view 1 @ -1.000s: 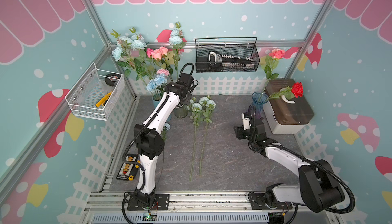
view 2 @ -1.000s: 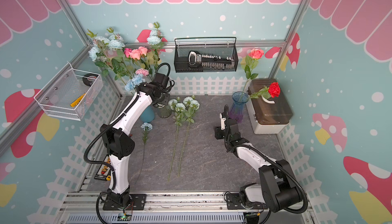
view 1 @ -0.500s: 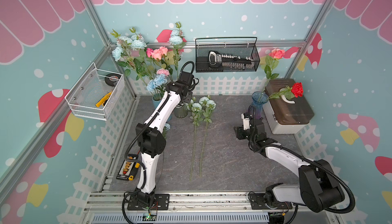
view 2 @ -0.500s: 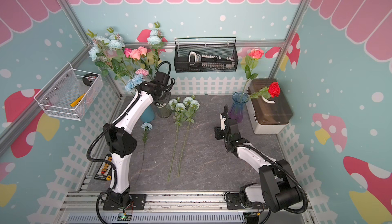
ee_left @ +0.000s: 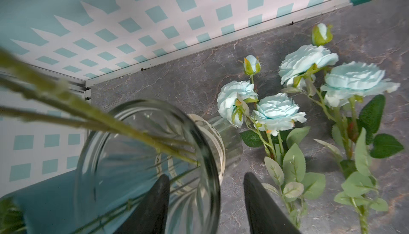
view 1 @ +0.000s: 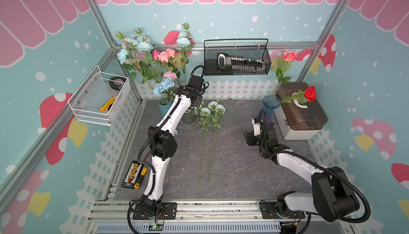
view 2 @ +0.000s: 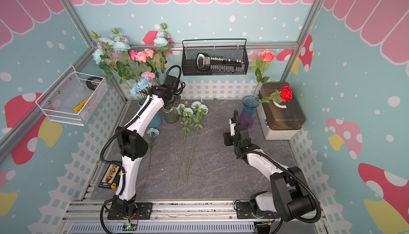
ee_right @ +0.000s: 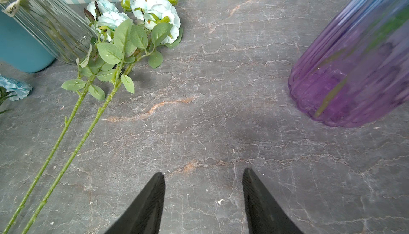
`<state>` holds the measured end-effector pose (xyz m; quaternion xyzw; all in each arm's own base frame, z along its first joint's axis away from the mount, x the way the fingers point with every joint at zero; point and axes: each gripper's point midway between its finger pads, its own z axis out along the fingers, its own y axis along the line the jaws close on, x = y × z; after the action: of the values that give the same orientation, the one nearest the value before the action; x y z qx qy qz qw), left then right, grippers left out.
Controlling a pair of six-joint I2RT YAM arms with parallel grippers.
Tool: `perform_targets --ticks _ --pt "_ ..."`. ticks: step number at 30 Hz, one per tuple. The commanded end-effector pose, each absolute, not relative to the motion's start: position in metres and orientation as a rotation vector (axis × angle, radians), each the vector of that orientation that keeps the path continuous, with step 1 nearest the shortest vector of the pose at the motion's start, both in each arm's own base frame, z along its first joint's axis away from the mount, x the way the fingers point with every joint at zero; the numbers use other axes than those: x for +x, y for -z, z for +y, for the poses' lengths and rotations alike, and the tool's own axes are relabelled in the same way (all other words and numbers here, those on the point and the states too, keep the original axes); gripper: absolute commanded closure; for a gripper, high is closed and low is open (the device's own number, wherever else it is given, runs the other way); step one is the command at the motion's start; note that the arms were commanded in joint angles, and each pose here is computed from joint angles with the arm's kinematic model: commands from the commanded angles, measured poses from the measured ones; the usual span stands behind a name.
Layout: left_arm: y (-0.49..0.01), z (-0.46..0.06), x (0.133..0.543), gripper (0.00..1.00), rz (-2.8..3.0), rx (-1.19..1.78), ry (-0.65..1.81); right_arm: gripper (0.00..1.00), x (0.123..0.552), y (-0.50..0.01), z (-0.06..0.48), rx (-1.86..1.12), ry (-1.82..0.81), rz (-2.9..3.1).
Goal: Pick out blue flowers from the vase
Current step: Pick up the vase from the center of the board.
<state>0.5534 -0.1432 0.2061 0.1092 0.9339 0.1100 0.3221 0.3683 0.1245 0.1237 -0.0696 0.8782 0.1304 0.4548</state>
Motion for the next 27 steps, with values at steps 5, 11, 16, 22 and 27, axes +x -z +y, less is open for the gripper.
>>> perform_targets --ticks 5,11,16,22,27 --pt "-0.202 -0.139 0.555 0.59 2.462 0.298 -0.292 0.44 0.373 -0.13 0.126 -0.187 -0.321 2.154" --pt "-0.204 -0.138 0.553 0.82 2.457 0.294 -0.292 0.44 0.373 -0.129 0.126 -0.186 -0.321 2.156" --pt "-0.211 -0.138 0.549 1.0 2.446 0.3 -0.293 0.44 0.373 -0.129 0.127 -0.186 -0.321 2.157" --pt "-0.227 -0.145 0.54 1.0 2.416 0.326 -0.309 0.44 0.373 -0.129 0.127 -0.186 -0.322 2.156" --pt "-0.246 -0.151 0.529 1.0 2.382 0.372 -0.352 0.44 0.374 -0.129 0.126 -0.183 -0.318 2.156"
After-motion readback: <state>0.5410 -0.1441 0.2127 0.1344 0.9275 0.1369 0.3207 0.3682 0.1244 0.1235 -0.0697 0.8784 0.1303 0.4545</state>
